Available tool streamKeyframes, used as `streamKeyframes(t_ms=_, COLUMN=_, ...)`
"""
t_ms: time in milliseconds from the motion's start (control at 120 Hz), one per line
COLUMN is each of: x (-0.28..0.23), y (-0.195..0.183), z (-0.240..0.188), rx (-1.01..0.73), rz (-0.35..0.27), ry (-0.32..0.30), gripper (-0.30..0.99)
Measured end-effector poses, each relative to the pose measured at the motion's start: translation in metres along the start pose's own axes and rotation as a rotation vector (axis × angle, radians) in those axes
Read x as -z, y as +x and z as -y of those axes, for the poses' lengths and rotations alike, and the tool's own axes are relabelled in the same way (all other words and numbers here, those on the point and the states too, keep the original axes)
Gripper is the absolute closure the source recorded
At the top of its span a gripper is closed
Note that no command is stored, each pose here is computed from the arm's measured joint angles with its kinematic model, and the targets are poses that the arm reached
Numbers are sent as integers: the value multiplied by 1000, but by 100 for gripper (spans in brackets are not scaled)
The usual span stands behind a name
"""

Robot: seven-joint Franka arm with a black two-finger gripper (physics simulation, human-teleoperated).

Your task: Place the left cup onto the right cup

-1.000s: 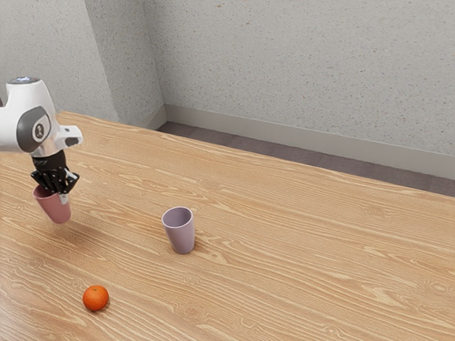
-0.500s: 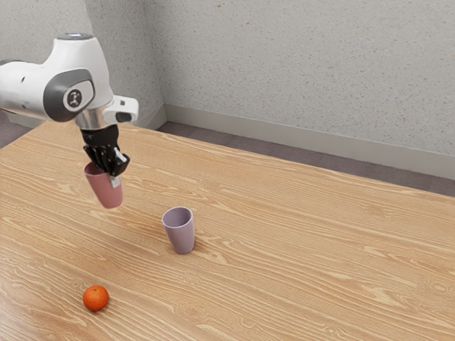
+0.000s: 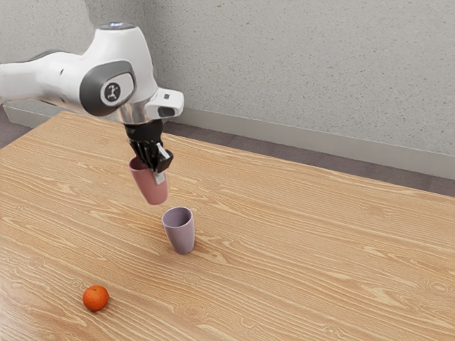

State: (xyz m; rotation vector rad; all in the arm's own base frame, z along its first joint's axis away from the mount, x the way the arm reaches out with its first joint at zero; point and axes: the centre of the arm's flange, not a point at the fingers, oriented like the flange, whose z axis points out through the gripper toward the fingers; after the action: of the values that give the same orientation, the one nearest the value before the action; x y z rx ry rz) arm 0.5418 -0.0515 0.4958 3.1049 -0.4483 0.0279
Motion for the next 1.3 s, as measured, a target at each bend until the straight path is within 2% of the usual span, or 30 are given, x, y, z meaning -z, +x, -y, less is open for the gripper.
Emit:
streamKeyframes(t_ms=208, x=-19, y=14, z=-11, rx=-10, rz=-15, ry=-23, gripper=79)
streamKeyframes(t_ms=508, x=-41, y=26, z=-11, rx=-33, rz=-11, ry=15, gripper=79)
streamKeyframes(t_ms=808, x=-54, y=25, z=19, rx=13, rz=-1, ry=24, gripper=79)
streamKeyframes(t_ms=1300, x=-65, y=30, z=8, rx=-6, rz=11, ry=23, gripper=79)
